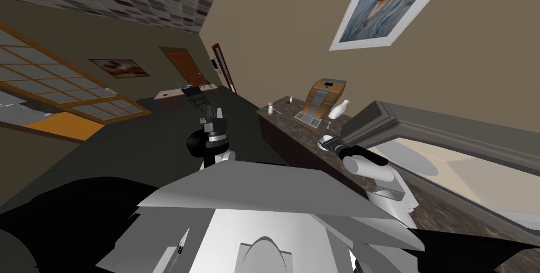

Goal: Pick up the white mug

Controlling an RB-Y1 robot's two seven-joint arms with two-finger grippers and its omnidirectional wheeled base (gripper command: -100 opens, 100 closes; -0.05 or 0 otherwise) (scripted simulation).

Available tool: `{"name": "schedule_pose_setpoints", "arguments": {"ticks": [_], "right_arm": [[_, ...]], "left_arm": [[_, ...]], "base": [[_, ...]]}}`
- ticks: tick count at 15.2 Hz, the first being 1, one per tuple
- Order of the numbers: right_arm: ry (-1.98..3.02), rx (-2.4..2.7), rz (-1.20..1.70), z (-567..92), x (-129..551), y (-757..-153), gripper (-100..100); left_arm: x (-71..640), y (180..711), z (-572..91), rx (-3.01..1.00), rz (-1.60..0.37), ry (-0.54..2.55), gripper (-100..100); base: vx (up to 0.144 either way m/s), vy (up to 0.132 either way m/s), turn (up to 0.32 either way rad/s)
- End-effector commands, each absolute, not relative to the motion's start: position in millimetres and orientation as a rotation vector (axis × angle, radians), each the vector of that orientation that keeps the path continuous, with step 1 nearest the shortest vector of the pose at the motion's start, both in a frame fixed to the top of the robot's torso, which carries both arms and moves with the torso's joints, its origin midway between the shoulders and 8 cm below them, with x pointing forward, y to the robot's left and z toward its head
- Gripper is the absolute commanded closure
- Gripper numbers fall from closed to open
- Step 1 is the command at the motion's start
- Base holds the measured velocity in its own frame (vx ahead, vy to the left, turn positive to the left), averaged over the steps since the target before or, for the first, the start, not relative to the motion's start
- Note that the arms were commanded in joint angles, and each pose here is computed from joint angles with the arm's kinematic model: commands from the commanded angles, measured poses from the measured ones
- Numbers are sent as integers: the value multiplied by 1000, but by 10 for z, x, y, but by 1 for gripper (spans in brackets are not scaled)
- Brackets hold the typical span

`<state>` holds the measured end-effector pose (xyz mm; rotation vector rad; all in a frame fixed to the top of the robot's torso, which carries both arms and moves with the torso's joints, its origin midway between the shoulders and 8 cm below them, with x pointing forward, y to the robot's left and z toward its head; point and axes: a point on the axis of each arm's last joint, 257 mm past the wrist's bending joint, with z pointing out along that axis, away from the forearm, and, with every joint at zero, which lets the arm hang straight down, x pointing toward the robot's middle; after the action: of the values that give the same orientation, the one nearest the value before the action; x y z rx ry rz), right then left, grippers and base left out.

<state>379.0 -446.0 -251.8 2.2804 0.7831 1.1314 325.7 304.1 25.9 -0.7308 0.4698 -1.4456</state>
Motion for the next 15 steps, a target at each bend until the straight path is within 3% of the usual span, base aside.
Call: {"name": "schedule_pose_setpoints", "arguments": {"ticks": [1,15], "right_arm": [[768,2333,1093,-2598,3725,-4491,-100],[507,2649,875,-2868,3280,-4890,-100]], "left_arm": [[3257,3041,259,-731,-1446,470,0],[3257,3041,259,-731,-1446,470,0]], "base": [[39,32,17],[39,30,31]]}}
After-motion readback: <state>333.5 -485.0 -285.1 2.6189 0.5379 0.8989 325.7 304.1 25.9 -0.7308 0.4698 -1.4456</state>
